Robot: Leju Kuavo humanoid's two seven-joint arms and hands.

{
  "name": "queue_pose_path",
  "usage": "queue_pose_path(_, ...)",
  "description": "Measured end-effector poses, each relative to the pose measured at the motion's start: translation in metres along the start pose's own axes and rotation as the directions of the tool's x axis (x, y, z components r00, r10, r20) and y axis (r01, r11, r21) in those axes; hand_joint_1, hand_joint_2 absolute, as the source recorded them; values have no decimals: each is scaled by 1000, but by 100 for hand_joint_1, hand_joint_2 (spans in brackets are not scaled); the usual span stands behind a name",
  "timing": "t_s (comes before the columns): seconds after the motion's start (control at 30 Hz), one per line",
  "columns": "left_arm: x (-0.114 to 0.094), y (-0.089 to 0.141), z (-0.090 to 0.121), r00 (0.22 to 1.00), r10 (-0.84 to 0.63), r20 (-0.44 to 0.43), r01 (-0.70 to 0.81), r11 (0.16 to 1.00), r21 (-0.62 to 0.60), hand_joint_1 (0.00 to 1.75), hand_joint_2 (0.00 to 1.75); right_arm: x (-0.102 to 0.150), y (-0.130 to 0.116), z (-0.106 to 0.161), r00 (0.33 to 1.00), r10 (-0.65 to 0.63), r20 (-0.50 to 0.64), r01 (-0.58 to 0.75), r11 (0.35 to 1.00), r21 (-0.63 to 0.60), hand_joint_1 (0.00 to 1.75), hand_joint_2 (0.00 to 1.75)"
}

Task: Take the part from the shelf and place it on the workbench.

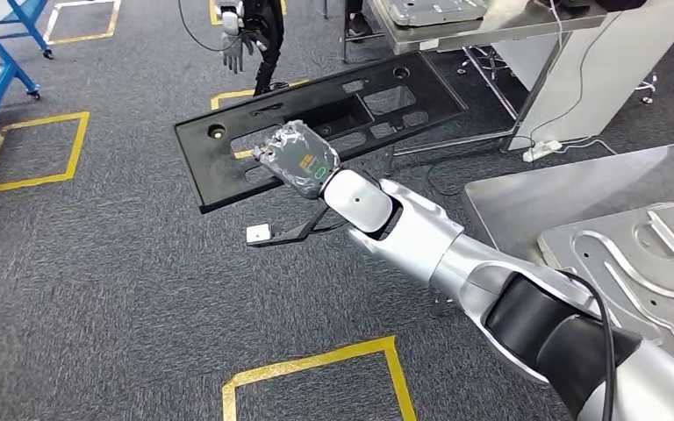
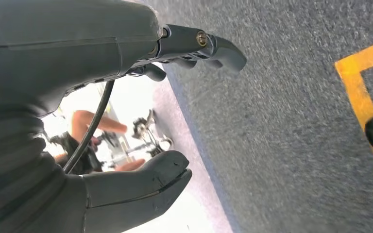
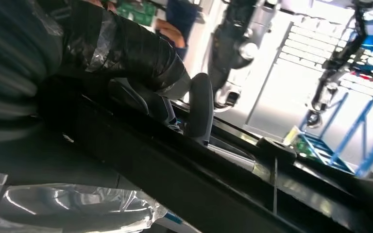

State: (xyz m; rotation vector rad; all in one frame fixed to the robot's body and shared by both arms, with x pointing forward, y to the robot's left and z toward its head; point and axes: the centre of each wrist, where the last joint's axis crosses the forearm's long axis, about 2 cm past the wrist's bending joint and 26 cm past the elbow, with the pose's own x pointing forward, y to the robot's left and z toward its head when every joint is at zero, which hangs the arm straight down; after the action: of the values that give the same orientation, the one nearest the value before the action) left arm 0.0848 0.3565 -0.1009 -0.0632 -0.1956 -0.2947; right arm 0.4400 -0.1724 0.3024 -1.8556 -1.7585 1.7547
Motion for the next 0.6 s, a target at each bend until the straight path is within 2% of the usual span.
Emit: queue_pose_path(0.6, -1, 3, 1, 1000, -20, 0, 20, 1000, 7, 0, 175, 3, 3, 2, 1000, 1, 6, -1, 1000, 23, 175, 175)
